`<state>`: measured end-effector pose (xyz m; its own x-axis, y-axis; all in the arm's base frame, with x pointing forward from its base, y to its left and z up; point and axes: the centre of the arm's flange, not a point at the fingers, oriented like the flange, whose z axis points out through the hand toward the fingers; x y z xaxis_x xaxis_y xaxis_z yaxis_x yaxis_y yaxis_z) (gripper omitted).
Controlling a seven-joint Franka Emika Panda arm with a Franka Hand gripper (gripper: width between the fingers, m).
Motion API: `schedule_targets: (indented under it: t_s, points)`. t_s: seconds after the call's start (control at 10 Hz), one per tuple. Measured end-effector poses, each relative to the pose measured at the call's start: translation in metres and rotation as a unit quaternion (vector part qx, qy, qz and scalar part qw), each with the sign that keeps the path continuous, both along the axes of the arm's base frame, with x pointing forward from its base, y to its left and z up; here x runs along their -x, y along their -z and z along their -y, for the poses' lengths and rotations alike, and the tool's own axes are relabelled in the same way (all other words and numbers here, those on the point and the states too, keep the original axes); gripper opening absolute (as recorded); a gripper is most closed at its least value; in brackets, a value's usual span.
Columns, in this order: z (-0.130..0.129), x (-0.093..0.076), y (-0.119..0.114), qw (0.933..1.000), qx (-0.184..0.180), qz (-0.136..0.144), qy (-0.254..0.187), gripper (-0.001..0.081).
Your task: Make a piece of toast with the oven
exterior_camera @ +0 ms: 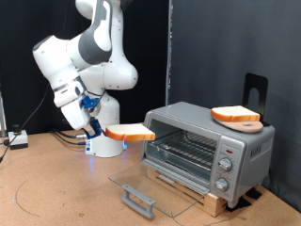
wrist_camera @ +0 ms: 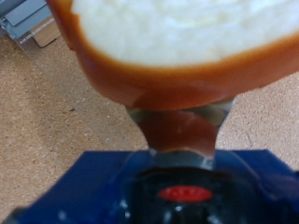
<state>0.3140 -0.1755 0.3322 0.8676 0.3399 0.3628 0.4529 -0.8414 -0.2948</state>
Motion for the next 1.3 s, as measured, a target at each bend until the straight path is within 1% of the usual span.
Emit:
schedule_targets:
  t_s: [0.2,0.5,0.7,0.9,1.1,1.3]
  points:
    - [-0.018,-0.005,0.008,0.9998,0.011,0.008,-0.016,0.0422]
    - [-0.051,-0.015,0.017,0.9987,0.032,0.006,-0.039,0.0422]
    - [-0.076,-0.022,0.021,0.9978,0.035,0.012,-0.054,0.0422]
    - [-0.102,-0.028,0.023,0.9954,0.045,0.014,-0.083,0.0422]
    - [-0.121,-0.029,0.027,0.9922,0.058,0.01,-0.11,0.0422]
    - [-0.131,-0.028,0.032,0.9901,0.074,0.005,-0.12,0.0422]
